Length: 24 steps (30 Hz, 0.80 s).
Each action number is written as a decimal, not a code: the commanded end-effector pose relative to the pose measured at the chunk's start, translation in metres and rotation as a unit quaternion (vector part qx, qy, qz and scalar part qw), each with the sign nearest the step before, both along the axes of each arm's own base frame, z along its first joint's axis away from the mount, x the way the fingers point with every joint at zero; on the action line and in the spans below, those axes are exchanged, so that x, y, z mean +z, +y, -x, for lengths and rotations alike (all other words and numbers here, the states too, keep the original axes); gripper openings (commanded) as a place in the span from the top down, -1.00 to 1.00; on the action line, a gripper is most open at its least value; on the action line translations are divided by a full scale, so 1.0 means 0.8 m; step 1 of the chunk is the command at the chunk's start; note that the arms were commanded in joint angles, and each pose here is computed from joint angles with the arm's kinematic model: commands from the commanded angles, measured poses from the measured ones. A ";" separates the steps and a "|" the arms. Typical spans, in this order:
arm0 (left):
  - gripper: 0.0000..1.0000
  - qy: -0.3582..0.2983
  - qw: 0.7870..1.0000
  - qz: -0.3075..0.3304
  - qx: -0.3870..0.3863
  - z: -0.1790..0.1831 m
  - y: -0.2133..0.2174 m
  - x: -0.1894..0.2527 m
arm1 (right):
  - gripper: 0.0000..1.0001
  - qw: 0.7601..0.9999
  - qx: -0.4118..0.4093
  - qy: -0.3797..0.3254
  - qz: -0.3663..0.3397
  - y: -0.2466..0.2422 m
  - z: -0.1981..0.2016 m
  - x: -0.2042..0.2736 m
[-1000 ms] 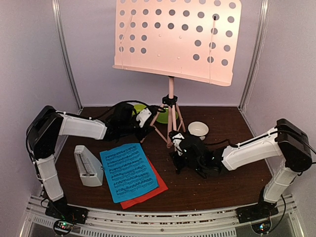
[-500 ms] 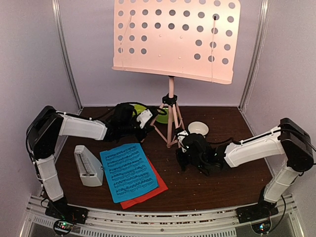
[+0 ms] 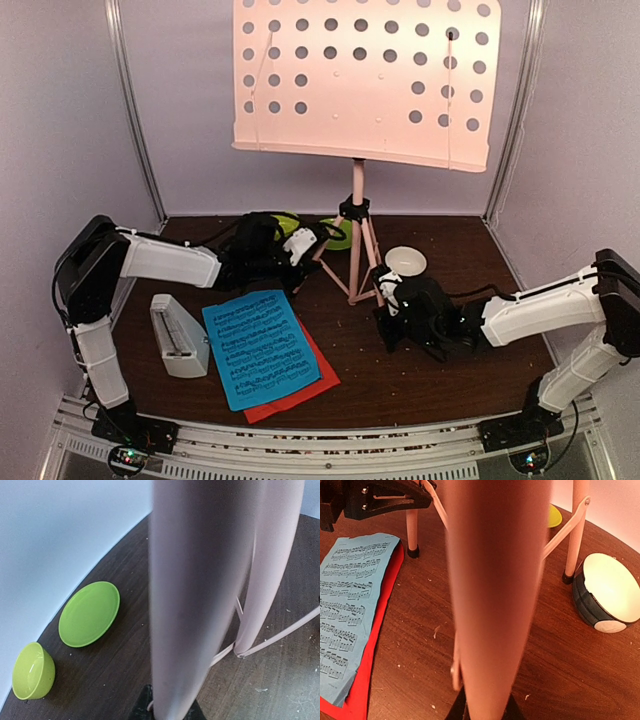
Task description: Set up the instrument practice props
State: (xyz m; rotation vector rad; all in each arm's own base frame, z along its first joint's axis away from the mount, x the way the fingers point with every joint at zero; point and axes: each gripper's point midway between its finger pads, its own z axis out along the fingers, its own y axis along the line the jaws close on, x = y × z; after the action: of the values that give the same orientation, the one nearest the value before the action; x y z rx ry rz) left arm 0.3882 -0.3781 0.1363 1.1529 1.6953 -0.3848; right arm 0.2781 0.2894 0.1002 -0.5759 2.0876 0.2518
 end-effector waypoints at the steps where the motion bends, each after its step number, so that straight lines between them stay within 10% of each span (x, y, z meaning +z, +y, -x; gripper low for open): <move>1: 1.00 -0.020 0.991 -0.030 0.127 -0.060 0.069 -0.010 | 1.00 0.994 -0.033 0.014 0.107 -0.074 0.009 -0.036; 24: 1.00 0.007 0.985 -0.048 0.163 -0.068 0.100 -0.017 | 1.00 0.990 -0.020 0.111 0.088 -0.084 -0.064 -0.053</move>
State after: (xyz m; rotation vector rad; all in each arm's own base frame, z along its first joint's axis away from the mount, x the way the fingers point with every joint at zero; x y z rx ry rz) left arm 0.4173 -0.3655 0.1347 1.0283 1.7830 -0.3158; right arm 0.3403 0.2760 0.1030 -0.6409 2.1428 0.2369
